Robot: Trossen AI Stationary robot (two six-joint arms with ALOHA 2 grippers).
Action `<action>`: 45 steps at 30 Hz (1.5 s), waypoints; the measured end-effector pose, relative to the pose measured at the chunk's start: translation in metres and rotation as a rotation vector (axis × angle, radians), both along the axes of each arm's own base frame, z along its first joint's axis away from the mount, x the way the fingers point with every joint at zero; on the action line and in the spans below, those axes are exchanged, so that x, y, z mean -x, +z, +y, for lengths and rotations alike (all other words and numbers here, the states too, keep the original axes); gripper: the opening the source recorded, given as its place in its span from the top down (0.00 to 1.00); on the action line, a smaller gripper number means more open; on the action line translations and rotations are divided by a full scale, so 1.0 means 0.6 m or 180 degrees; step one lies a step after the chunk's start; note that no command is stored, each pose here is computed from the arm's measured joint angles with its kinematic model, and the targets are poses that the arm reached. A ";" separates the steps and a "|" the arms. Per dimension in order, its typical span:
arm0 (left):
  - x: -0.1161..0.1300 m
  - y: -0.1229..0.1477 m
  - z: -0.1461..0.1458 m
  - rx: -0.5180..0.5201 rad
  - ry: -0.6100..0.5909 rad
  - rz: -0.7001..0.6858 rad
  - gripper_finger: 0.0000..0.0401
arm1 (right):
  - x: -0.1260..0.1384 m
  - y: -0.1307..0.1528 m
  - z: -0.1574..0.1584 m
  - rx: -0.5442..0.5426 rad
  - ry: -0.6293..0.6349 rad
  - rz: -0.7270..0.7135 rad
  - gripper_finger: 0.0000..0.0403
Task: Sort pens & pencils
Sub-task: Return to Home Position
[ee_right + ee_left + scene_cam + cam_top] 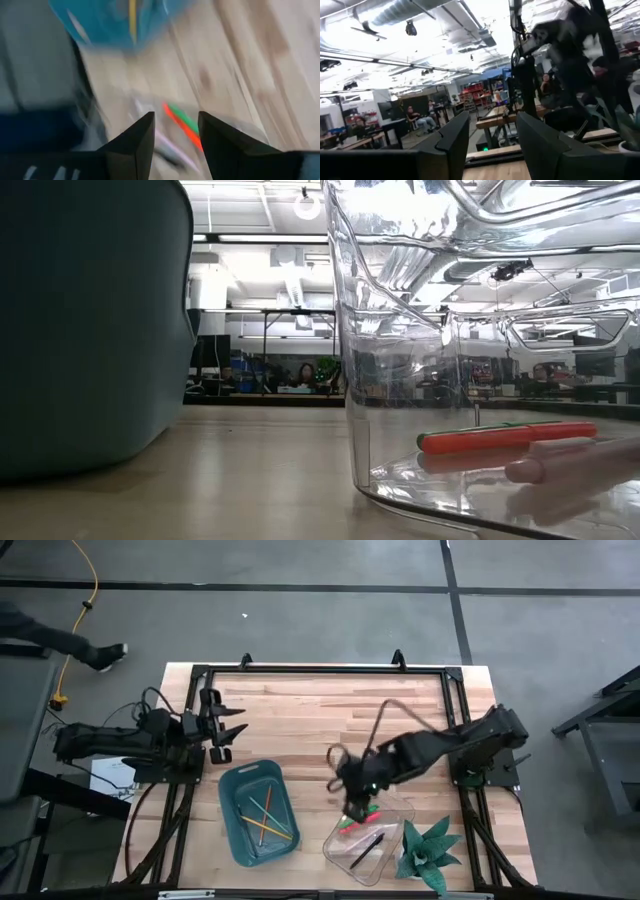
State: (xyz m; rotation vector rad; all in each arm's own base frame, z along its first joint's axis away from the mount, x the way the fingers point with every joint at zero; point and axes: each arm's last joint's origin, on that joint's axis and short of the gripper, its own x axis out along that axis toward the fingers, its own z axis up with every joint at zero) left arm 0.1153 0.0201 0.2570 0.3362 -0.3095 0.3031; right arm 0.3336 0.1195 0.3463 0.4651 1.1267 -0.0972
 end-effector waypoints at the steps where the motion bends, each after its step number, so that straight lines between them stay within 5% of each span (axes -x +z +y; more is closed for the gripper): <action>1: 0.000 -0.005 -0.002 0.0016 0.0019 -0.0003 0.62 | -0.002 0.014 -0.006 -0.0060 -0.0117 -0.0214 0.65; 6: -0.001 -0.025 -0.010 -0.0002 0.0096 -0.0042 0.62 | 0.029 0.132 -0.046 -0.0083 -0.0549 -0.1711 0.65; 10: 0.001 -0.036 -0.011 -0.0034 0.0128 -0.0145 0.62 | 0.130 0.218 -0.064 0.0475 -0.0760 -0.2458 0.65; 14: 0.000 -0.046 -0.011 0.0008 0.0101 -0.0118 0.62 | 0.217 0.261 -0.041 0.0646 -0.0753 -0.2860 0.65; 20: -0.001 -0.055 -0.013 0.0031 -0.0046 -0.0091 0.62 | 0.256 0.251 0.021 0.0926 -0.0384 -0.2831 0.65; 26: -0.007 -0.070 -0.016 0.0163 -0.0328 0.0195 0.62 | 0.312 0.226 0.043 0.1381 -0.0847 -0.2720 0.65; 36: 0.002 -0.090 -0.022 0.0381 -0.0719 0.0578 0.62 | 0.391 0.187 0.056 0.1229 -0.1256 -0.3111 0.65; 45: 0.043 -0.089 -0.020 0.0350 -0.0430 0.0424 0.62 | 0.414 0.150 0.061 0.1090 -0.1270 -0.3448 0.65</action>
